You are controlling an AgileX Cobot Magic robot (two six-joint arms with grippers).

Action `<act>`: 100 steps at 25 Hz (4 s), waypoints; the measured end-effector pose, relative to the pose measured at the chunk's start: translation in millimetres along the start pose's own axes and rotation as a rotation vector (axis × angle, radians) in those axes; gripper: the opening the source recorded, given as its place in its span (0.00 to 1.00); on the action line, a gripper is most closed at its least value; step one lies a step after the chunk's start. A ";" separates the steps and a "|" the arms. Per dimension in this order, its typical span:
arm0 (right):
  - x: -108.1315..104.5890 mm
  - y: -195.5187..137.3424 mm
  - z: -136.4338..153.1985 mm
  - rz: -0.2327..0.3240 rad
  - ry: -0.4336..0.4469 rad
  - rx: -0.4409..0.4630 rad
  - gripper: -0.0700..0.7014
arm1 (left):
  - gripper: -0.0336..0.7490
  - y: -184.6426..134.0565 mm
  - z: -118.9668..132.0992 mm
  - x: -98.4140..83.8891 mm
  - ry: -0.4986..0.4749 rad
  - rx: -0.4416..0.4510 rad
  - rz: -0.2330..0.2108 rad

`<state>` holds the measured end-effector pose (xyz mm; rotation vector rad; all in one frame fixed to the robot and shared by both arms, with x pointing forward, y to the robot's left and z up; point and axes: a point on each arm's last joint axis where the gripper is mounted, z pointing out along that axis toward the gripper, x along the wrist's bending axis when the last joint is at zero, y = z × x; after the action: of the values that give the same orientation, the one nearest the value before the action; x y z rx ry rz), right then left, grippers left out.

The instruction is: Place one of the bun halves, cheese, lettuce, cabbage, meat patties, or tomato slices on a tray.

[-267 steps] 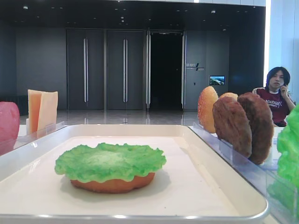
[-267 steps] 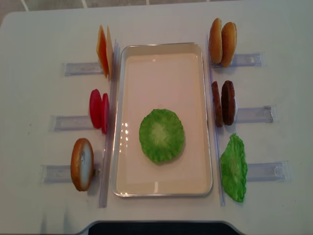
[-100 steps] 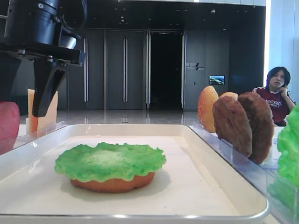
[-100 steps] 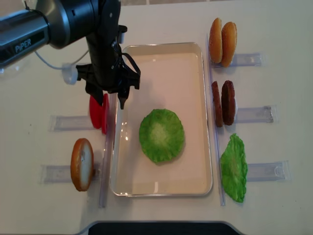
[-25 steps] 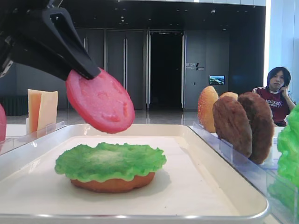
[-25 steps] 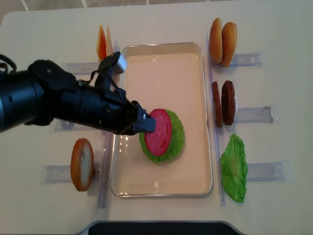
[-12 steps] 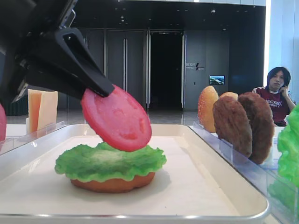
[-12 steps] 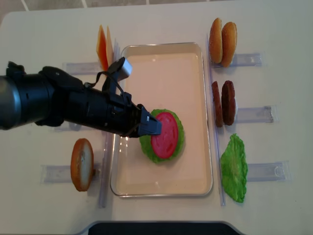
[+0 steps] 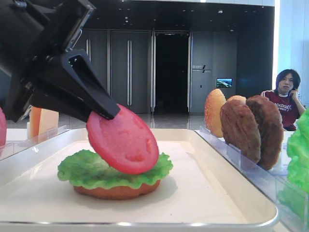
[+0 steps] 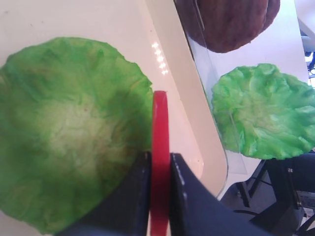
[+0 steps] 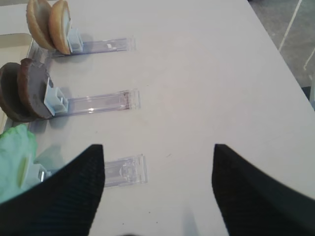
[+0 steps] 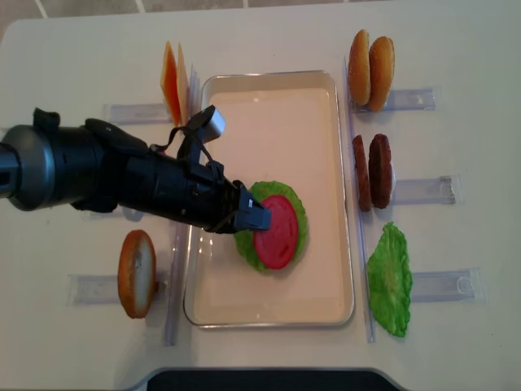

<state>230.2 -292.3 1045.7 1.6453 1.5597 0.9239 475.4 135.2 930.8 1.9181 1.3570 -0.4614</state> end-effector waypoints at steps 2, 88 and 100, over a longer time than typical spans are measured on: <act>0.0 0.0 0.0 0.000 0.000 0.000 0.71 | 0.12 0.3 0.4 0.5 0.002 -0.003 0.010; 0.1 0.0 0.0 0.001 0.002 0.000 0.71 | 0.82 -5.3 -211.3 41.1 1.031 0.117 -0.258; 0.1 0.0 0.0 0.001 0.002 0.000 0.70 | 0.75 -98.5 -204.5 17.0 0.980 0.016 -0.263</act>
<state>230.2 -292.1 1045.7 1.6456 1.5602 0.9259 367.4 313.9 1021.6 2.0565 2.2179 0.4376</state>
